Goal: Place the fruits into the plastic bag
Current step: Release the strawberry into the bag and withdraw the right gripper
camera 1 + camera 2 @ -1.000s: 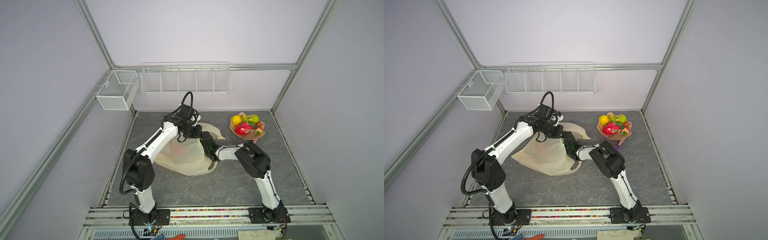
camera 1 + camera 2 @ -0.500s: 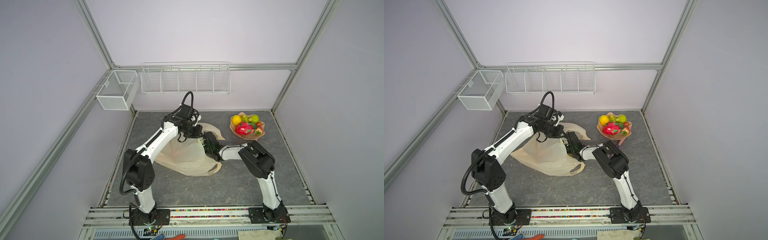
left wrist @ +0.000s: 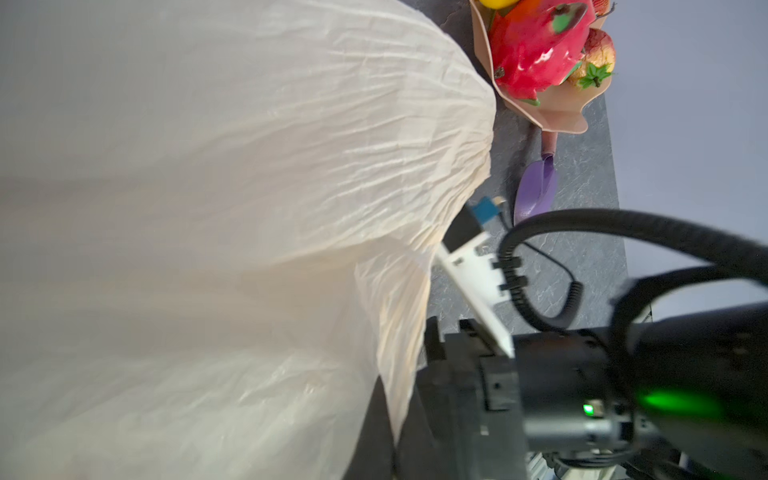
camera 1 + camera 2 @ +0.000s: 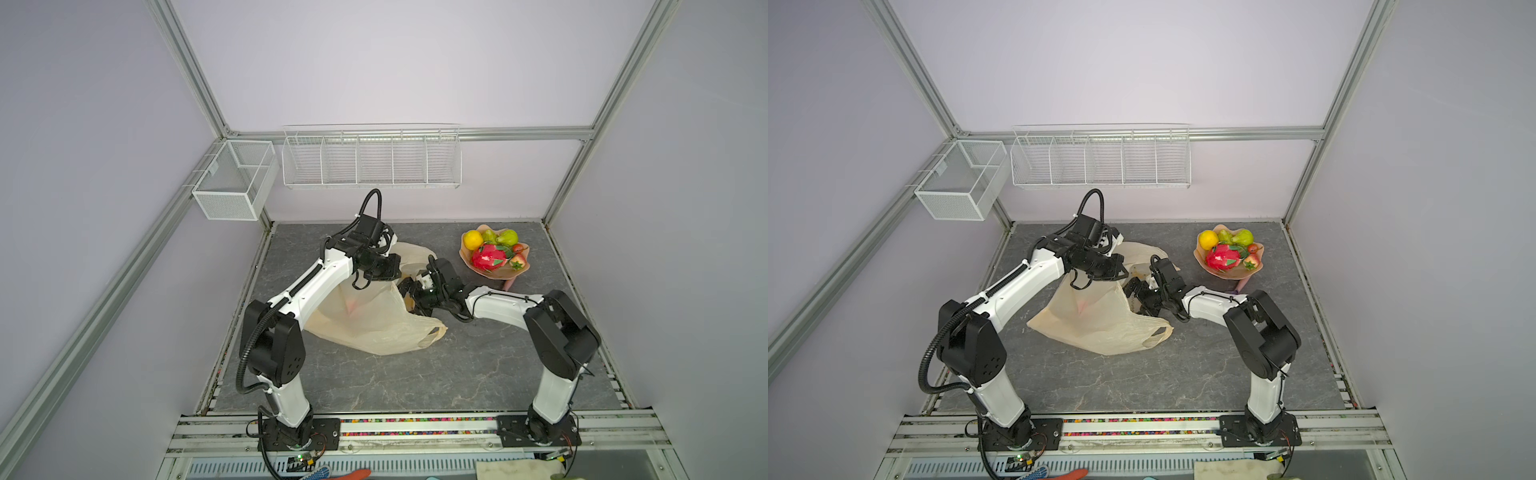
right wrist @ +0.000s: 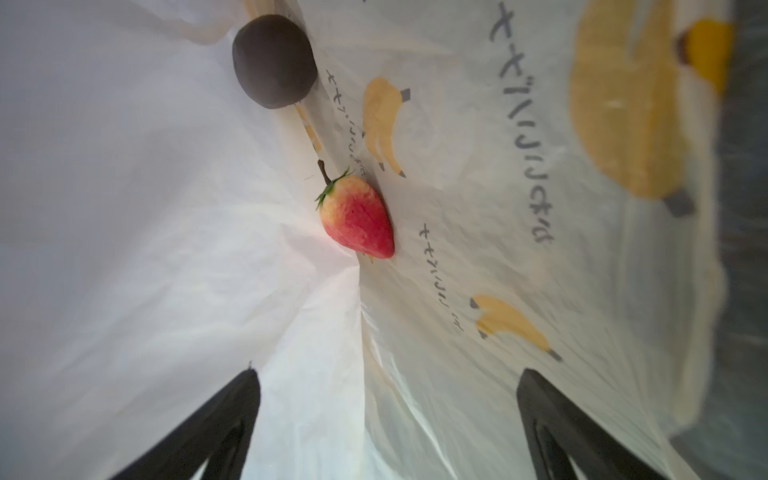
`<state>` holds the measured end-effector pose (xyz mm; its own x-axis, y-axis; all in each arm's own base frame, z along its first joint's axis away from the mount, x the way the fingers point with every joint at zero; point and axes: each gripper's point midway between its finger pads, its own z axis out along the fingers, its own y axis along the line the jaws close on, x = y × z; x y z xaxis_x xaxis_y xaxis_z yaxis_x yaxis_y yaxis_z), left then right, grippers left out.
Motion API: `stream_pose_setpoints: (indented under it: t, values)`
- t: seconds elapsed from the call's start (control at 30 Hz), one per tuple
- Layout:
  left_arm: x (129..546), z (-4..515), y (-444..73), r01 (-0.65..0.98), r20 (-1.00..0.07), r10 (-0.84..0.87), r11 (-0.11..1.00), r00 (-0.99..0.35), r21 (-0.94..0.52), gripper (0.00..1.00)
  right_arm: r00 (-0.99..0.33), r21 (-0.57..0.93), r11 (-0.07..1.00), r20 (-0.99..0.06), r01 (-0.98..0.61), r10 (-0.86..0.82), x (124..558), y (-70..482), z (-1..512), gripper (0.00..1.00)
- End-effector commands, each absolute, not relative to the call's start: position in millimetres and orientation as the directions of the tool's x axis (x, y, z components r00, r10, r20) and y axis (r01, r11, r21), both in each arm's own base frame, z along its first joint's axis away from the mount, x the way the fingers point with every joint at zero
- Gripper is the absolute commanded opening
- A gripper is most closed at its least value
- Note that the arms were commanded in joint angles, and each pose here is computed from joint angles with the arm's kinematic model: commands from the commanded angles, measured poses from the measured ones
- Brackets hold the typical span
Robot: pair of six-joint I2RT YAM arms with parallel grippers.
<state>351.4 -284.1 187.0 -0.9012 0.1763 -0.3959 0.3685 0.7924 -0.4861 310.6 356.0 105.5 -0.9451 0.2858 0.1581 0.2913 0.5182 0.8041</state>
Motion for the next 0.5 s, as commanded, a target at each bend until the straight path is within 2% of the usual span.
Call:
stream_pose_setpoints:
  t: [0.0,0.3,0.47]
  values:
    - [351,195,-281,0.372,-0.427,0.158,0.793,-0.890,-0.482,0.00,-0.949,0.750,0.609,0.077,0.258,0.307,304,320,117,0.98]
    - [350,196,-280,0.373,-0.437,0.149,0.789,-0.887,-0.488,0.00,-0.938,0.666,0.711,-0.048,0.226,0.342,291,256,158,0.95]
    - [350,198,-281,0.379,-0.442,0.152,0.786,-0.884,-0.488,0.00,-0.916,0.590,0.778,-0.152,0.217,0.371,288,207,186,0.93]
